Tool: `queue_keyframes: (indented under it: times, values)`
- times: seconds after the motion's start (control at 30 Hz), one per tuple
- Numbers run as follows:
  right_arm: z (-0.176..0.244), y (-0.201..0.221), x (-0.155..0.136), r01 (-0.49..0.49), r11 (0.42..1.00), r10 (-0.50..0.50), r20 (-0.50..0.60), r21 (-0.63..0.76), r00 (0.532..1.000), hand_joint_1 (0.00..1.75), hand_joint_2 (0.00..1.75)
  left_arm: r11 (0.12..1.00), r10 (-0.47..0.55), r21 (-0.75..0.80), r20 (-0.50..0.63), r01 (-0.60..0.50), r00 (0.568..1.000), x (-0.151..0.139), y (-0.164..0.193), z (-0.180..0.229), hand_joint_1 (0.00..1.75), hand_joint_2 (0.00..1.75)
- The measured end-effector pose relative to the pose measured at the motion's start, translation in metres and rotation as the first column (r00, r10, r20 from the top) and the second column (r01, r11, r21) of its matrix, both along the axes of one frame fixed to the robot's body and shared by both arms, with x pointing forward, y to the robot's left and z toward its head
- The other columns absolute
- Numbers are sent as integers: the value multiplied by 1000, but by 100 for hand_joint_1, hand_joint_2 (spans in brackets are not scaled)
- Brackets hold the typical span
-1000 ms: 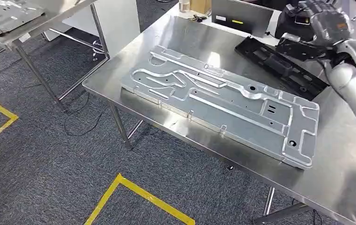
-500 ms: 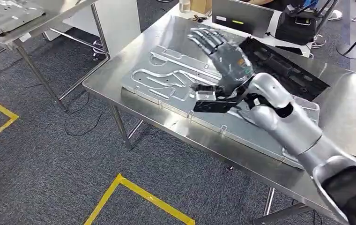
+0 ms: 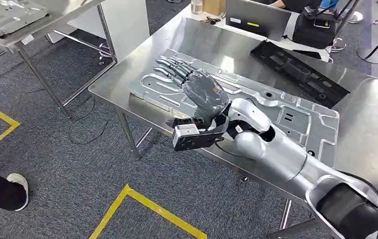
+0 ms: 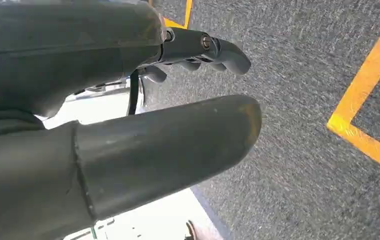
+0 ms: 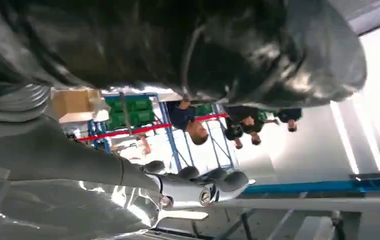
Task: Take the parts from the cabinet and place them on the table.
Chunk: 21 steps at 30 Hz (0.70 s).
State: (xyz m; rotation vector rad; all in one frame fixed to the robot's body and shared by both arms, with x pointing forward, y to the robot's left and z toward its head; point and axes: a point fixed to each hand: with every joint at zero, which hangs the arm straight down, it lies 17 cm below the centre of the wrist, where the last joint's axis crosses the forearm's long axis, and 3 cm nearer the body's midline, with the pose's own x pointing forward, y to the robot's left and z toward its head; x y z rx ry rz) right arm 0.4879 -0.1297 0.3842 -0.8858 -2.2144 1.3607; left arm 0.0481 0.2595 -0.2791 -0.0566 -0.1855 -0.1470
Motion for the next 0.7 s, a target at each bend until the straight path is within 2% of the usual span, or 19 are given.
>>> queue_keyframes:
  times: [0.2, 0.7]
  values:
    - [-21, 5, -5, -12, 1000, 11, -26, -4, 1000, 0, 175, 1000, -6, -3, -8, 6, 1000, -4, -1, 0, 0, 0]
    - [-35, 17, -12, -27, 999, 26, -27, -25, 999, 0, 175, 1000, -13, 2, -7, 13, 1000, -1, 3, 0, 0, 0]
